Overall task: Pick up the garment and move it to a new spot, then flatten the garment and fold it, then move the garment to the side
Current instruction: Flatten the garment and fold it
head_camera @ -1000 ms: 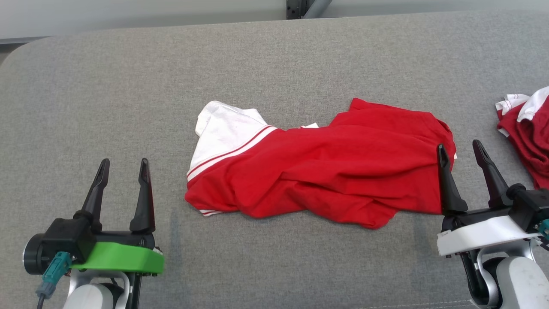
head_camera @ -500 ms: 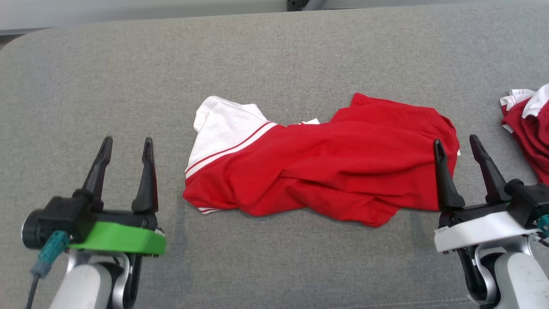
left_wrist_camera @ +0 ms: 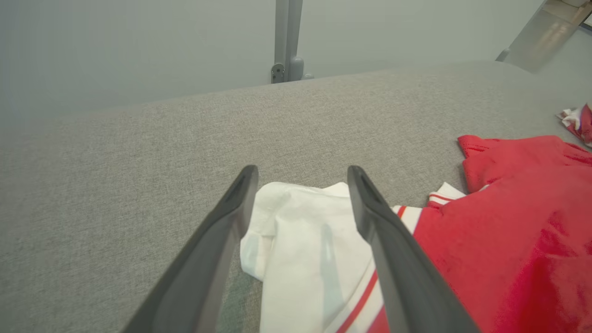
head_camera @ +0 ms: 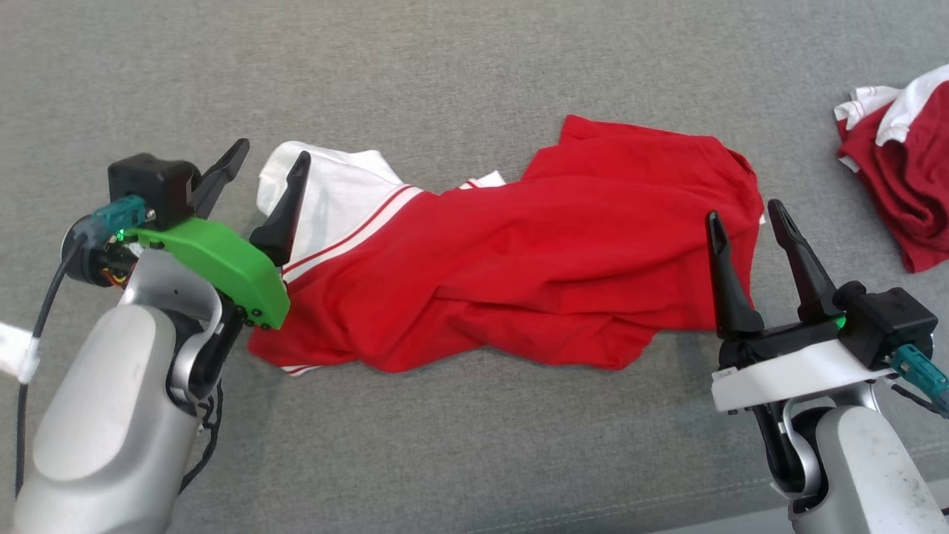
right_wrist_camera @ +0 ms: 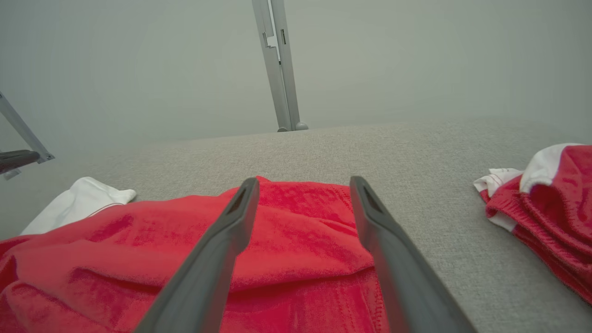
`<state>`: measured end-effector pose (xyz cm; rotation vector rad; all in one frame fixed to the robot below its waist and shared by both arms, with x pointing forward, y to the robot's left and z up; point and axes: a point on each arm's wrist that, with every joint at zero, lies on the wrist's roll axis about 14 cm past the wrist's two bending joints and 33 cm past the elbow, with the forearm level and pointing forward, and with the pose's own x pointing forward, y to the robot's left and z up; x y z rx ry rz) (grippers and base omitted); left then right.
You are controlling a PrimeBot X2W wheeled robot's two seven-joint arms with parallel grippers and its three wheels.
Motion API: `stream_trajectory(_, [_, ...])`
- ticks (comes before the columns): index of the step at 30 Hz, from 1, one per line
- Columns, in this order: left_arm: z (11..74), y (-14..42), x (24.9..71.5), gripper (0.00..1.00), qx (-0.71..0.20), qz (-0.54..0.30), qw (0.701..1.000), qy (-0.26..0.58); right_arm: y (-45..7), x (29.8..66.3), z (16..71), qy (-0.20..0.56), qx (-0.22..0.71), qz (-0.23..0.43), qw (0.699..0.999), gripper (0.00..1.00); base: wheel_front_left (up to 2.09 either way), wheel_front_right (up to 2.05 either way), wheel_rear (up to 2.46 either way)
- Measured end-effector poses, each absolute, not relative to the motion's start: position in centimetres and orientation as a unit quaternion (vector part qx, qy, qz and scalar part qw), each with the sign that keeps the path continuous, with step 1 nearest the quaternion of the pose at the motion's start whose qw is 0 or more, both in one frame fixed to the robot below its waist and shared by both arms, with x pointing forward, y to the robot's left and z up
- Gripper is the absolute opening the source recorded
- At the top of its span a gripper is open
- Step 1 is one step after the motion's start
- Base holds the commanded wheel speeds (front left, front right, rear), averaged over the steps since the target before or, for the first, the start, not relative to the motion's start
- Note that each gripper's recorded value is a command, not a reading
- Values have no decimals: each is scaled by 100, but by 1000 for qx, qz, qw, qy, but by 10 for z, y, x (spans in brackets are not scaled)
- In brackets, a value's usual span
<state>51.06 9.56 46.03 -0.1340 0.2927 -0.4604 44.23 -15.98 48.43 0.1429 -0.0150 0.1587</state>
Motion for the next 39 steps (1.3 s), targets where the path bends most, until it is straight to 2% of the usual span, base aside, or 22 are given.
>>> stream_trajectory(11, [381,80,528,100,-20,-265,912,313,-188,432,458,25,73,33,997,100,0,0,0])
stream_trajectory(12, [374,80,526,63,-17,-267,906,329,-189,432,457,26,73,30,997,100,0,0,0])
stream_trajectory(13, [371,79,525,22,-19,-271,901,337,-191,432,456,27,73,28,997,100,0,0,0])
stream_trajectory(14, [371,78,526,0,-19,-274,900,338,-192,432,455,27,73,26,997,100,0,0,0])
stream_trajectory(19, [388,85,534,0,-5,-278,913,297,-194,434,455,23,78,22,996,100,0,0,0])
stream_trajectory(25, [446,92,562,0,5,-266,949,170,-192,438,462,9,80,26,996,100,0,0,0])
stream_trajectory(30, [521,94,582,0,14,-254,967,25,-194,440,468,0,82,24,996,100,0,0,0])
stream_trajectory(35, [569,96,567,0,22,-246,967,-68,-195,443,474,-9,82,24,996,100,0,0,0])
stream_trajectory(39, [545,114,525,0,4,-214,975,-53,-193,441,475,-6,83,26,996,100,0,0,0])
